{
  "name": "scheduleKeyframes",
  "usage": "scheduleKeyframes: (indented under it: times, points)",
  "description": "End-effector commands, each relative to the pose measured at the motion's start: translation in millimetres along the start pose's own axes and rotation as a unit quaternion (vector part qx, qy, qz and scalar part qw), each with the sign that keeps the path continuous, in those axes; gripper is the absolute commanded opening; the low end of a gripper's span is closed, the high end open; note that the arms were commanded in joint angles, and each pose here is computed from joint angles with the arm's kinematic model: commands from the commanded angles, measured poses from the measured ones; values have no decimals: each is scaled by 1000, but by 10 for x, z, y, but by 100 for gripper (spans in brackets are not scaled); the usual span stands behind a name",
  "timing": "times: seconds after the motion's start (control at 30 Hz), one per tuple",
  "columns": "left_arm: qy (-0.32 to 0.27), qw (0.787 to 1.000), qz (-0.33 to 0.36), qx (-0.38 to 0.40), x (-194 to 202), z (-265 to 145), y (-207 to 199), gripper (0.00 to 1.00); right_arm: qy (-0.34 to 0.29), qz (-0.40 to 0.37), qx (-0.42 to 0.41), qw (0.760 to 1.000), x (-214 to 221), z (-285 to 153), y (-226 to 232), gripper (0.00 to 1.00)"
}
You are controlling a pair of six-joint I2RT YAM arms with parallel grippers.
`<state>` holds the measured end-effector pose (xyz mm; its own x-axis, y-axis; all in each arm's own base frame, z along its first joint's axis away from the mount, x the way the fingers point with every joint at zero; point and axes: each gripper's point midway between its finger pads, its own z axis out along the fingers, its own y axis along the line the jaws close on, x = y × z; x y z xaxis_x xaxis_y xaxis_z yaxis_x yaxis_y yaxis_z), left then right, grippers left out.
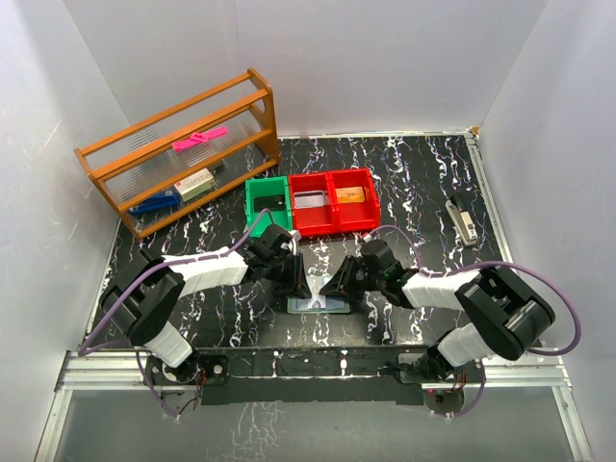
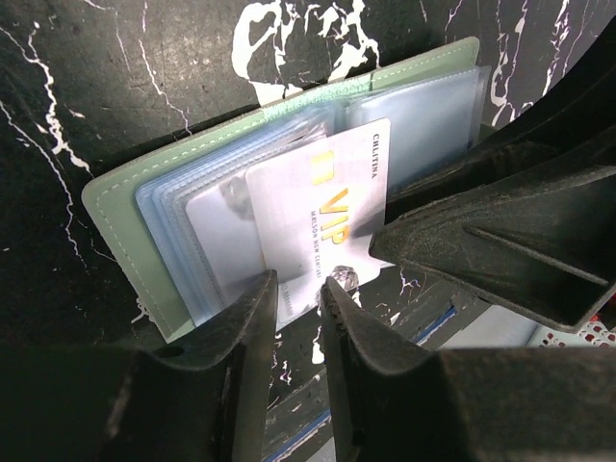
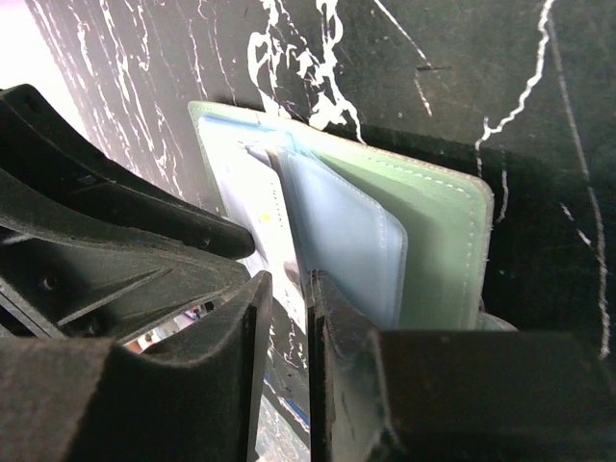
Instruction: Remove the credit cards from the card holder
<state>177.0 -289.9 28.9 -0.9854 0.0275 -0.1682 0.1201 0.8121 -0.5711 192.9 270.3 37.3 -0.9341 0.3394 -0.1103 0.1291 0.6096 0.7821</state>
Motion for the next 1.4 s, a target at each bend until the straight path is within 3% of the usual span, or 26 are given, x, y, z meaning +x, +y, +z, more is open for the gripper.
scheduleKeyframes:
  times: [0.0,0.23,0.4,0.57,0.77,0.93,1.03,1.37]
  points:
    - [36,997,-5,-64,261,7,339,25,3,-7,-63,998,-33,29,251,20]
    - [40,997,0,-69,254,16,341,23,13,-6,-67,998,-14,83,236,20]
    - [41,997,1,-71,252,13,350,23,3,-5,-53,999,-39,65,194,6]
    - [39,996,1,-75,257,7,366,22,-24,-8,-9,1000,-123,-31,49,2]
    - [40,997,2,-66,251,14,329,22,-14,-16,-23,1000,-69,-76,66,8]
    - [44,997,5,-61,244,23,298,22,-9,-18,-42,999,-93,-41,172,24]
    - [46,997,4,-61,256,25,303,22,-8,-18,-57,998,-111,-31,250,29]
    - [45,997,2,-61,255,17,299,21,12,-13,-67,998,-46,24,239,15]
